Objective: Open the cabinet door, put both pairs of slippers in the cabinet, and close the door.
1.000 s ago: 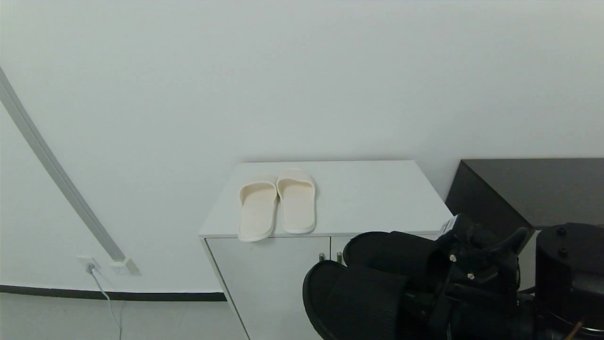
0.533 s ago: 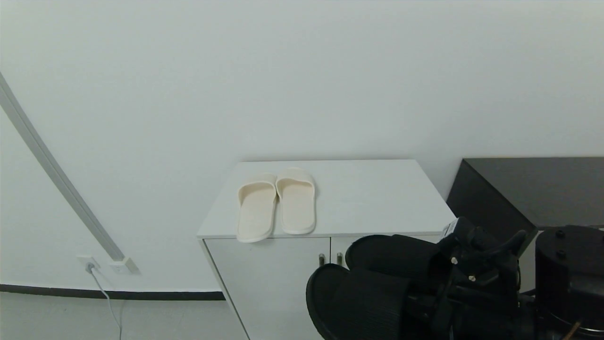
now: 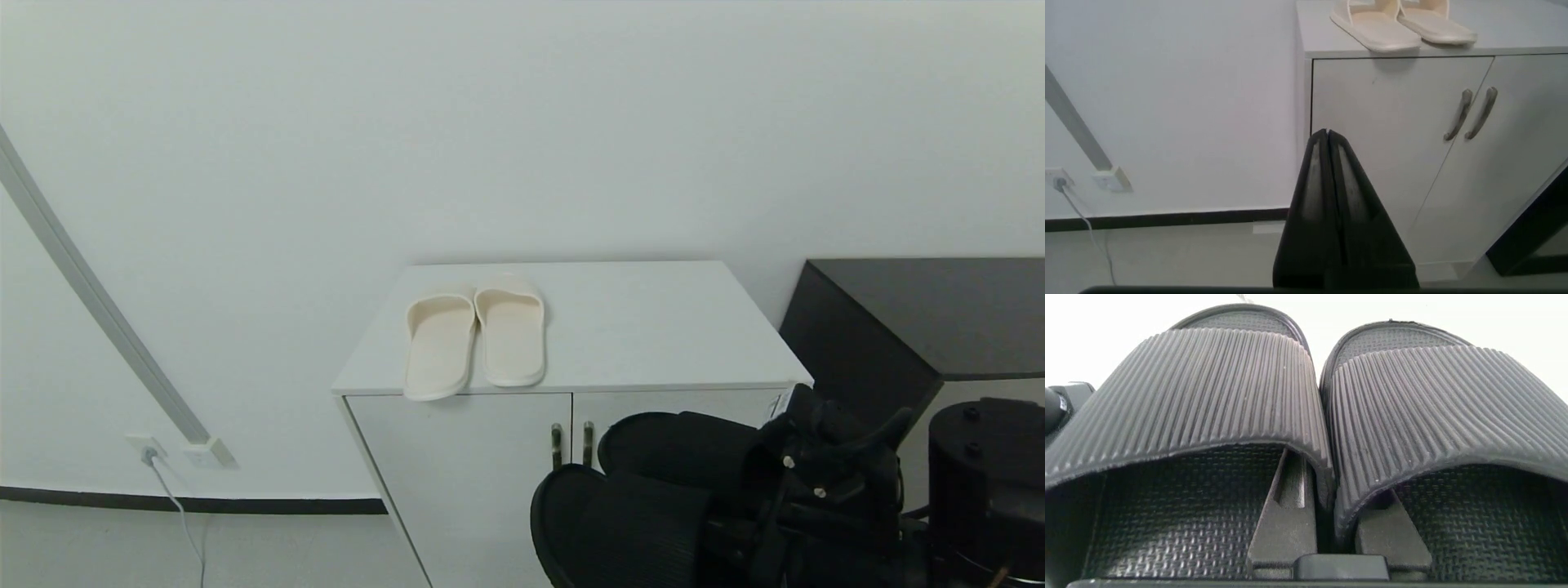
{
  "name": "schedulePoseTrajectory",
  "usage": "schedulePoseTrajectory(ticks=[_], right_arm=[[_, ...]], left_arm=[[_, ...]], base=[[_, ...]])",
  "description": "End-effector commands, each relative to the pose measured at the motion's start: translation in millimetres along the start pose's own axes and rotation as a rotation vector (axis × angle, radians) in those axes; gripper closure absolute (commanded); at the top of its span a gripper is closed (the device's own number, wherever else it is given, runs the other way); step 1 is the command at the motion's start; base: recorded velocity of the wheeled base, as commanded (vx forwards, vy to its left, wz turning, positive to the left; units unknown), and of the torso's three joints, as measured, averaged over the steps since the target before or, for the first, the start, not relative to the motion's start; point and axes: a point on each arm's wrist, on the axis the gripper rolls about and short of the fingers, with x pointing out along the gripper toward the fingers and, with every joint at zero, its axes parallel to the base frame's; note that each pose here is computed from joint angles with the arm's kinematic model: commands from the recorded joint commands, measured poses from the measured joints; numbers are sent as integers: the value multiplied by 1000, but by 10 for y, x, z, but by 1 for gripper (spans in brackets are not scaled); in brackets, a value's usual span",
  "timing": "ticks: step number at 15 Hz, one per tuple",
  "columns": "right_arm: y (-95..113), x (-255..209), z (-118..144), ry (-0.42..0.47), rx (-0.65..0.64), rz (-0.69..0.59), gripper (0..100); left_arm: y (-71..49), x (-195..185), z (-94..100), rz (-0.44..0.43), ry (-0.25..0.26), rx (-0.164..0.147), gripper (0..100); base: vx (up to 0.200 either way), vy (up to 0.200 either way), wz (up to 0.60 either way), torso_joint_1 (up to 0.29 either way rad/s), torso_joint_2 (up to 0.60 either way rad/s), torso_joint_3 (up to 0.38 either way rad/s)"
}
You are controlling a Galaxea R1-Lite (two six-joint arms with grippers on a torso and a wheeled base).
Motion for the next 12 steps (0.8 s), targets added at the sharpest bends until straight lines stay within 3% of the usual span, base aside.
schedulePoseTrajectory(ticks=[1,12], right_arm=[[0,-5,-14,4,0,0,100],[15,-12,-57,3,-7,8,100]], left_arm=[[0,-1,3,-1,-1,-1,0],[0,0,-1,1,0,-1,0]], base=[[0,0,0,-212,500,281],[0,0,0,-215,535,317]])
